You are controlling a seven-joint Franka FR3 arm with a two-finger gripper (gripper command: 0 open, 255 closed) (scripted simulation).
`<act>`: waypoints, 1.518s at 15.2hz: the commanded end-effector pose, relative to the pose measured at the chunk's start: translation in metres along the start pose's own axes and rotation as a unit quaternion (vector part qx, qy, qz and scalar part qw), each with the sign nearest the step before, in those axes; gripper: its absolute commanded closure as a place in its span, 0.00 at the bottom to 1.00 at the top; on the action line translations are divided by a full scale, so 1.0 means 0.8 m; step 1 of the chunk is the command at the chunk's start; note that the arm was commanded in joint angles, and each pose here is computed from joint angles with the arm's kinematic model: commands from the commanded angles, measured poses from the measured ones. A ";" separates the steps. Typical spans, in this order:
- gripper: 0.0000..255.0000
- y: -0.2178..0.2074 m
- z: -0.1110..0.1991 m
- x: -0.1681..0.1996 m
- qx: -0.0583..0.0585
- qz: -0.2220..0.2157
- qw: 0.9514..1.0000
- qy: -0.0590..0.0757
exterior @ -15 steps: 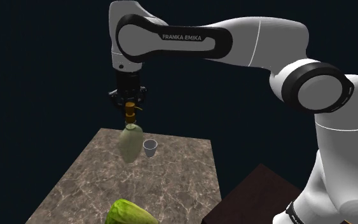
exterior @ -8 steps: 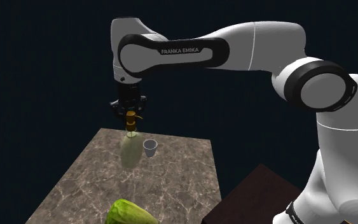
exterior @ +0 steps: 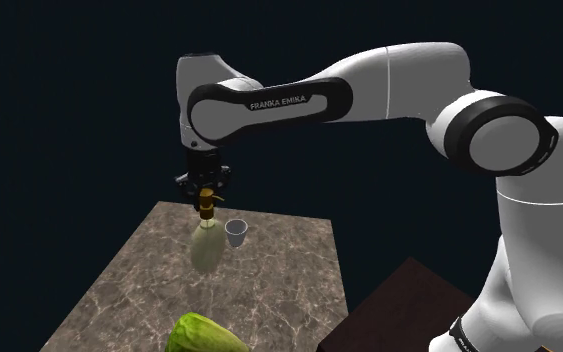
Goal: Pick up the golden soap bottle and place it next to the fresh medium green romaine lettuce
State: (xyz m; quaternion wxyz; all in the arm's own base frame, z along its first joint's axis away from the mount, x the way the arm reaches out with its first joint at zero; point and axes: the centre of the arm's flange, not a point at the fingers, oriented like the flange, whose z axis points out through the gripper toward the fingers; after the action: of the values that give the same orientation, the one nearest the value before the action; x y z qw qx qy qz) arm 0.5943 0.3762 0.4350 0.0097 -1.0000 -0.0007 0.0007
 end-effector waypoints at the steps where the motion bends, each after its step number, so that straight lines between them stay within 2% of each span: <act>1: 1.00 0.001 0.013 -0.001 0.000 0.000 1.000 0.001; 23: 1.00 0.004 0.158 0.000 0.000 0.000 1.000 0.001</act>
State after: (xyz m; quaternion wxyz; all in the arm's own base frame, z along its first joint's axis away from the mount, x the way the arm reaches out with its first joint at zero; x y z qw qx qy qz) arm 0.5927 0.3756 0.3126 0.0097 -1.0000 -0.0006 0.0008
